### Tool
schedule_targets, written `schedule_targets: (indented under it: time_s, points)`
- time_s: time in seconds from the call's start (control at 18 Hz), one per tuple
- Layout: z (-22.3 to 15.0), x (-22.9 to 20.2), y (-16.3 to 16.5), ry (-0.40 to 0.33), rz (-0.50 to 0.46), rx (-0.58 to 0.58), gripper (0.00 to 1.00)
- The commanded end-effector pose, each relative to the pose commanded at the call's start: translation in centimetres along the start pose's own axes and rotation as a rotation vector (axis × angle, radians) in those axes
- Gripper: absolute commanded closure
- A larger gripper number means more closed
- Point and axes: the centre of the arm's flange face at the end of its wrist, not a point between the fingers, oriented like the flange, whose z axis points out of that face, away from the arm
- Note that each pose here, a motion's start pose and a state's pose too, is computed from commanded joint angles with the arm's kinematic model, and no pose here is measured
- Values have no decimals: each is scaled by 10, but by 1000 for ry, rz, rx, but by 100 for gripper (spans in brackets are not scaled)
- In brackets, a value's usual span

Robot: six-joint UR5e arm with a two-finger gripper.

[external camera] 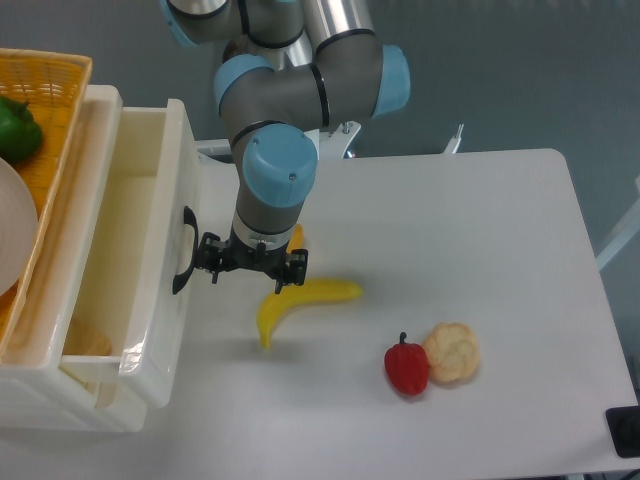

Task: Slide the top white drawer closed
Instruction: 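Push the drawer front with the gripper into the white cabinet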

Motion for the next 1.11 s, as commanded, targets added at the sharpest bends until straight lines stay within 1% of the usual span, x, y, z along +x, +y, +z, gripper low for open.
schedule_targets:
  time_s: [0.44,0.94,1.11]
  points:
    - [-4,19,-4,-8,20,7,0]
    - [1,32,-4,-20,40,-6,0]
    - [2,40,-4,-29,29,-10,0]
